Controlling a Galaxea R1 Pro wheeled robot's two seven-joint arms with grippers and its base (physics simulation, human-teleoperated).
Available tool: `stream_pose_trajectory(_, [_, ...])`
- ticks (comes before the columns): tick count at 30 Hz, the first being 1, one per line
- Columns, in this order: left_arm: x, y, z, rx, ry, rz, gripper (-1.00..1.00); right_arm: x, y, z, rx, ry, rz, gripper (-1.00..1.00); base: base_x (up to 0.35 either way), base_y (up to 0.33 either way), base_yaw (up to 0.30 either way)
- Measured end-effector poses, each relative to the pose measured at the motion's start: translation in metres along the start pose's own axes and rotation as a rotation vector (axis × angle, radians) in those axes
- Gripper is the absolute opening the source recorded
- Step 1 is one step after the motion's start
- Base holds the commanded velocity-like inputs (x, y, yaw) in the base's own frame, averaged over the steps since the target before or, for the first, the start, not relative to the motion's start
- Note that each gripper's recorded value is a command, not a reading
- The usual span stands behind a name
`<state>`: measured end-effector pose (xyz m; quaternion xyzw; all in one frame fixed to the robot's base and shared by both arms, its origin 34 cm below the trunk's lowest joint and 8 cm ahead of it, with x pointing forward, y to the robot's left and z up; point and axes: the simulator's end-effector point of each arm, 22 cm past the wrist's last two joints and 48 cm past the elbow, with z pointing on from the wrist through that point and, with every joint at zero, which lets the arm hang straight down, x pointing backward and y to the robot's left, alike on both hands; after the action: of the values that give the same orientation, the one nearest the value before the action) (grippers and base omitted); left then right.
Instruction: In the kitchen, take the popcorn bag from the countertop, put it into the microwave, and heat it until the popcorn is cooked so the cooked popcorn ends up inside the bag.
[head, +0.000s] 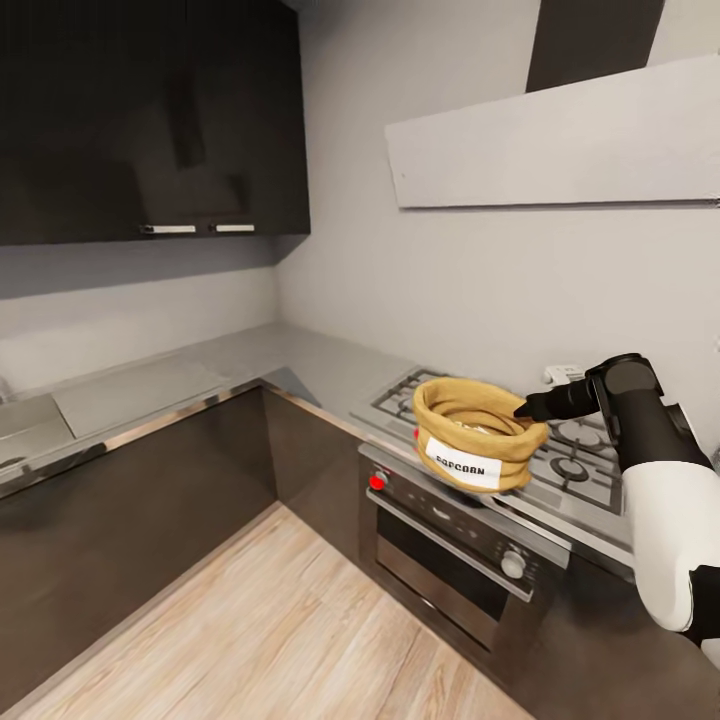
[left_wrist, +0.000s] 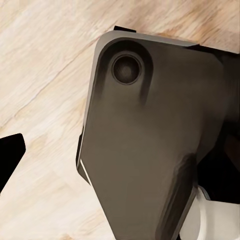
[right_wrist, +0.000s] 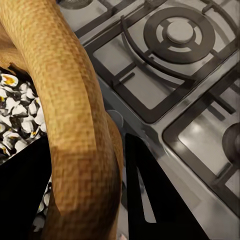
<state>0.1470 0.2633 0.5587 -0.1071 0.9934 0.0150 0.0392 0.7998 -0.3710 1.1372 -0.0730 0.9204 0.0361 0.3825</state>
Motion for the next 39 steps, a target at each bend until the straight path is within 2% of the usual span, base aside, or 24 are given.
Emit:
stream_pose_trajectory(11, [-0.006, -0.001, 0.0, 0.003, -0.017, -0.002, 1.0, -0.006, 0.001, -0.01, 0.002, -0.016, -0.003, -1.0, 0.0, 0.0, -0.066])
stream_pose_trajectory(21, [-0.007, -0.002, 0.0, 0.005, -0.019, -0.002, 1.0, -0.006, -0.001, -0.011, 0.005, -0.017, -0.001, -1.0, -0.008, 0.0, -0.004])
stream_pose_trajectory(39, [-0.008, -0.002, 0.0, 0.004, -0.02, -0.001, 1.0, -0.006, -0.001, -0.011, 0.003, -0.017, -0.001, -1.0, -0.313, 0.0, 0.0])
